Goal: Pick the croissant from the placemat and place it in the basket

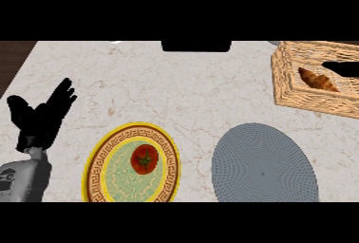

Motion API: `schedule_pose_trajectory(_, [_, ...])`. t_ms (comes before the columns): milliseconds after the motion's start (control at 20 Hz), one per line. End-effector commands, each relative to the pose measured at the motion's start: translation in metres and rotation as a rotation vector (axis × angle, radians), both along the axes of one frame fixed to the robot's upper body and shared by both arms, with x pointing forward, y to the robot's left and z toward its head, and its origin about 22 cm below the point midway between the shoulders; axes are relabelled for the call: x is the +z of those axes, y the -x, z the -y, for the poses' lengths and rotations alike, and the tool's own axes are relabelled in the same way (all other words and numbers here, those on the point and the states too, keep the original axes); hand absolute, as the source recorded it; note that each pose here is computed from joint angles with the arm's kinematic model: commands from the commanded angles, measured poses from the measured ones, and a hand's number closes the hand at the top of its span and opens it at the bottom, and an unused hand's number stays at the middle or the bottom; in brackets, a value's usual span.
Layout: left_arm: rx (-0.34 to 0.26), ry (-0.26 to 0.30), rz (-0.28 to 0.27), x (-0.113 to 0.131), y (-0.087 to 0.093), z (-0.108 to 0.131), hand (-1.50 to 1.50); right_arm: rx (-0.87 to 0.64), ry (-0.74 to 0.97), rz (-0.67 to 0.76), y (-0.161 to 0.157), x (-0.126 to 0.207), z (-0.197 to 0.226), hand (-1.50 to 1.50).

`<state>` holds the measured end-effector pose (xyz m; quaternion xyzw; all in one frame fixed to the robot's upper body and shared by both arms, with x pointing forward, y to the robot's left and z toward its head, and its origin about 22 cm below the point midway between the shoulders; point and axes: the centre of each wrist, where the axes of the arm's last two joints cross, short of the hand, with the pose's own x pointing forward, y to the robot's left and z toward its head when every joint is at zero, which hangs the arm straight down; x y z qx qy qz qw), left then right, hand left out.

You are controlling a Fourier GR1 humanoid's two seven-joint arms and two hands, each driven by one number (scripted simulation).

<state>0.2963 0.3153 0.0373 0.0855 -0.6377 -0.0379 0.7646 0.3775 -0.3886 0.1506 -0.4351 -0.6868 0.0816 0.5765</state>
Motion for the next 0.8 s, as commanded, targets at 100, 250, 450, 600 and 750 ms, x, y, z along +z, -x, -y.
schedule_pose_trajectory(100, [0.004, 0.004, 0.014, -0.020, 0.006, 0.018, 0.00, 0.051, -0.100, 0.096, -0.009, 0.011, 0.008, -1.50])
schedule_pose_trajectory(250, [0.006, 0.003, -0.002, 0.000, 0.007, 0.005, 0.00, -0.075, -0.231, 0.141, -0.005, 0.015, 0.029, -1.50])
schedule_pose_trajectory(450, [0.028, 0.006, -0.015, 0.002, 0.003, -0.003, 0.00, -0.129, -0.421, 0.255, 0.013, 0.045, 0.068, -1.50])
schedule_pose_trajectory(600, [0.015, 0.000, 0.010, 0.008, 0.002, 0.011, 0.00, -0.160, -0.488, 0.273, 0.041, 0.046, 0.110, -1.50])
schedule_pose_trajectory(750, [0.002, 0.004, -0.013, 0.010, 0.002, -0.002, 0.00, -0.140, -0.491, 0.227, 0.076, 0.022, 0.147, -1.50])
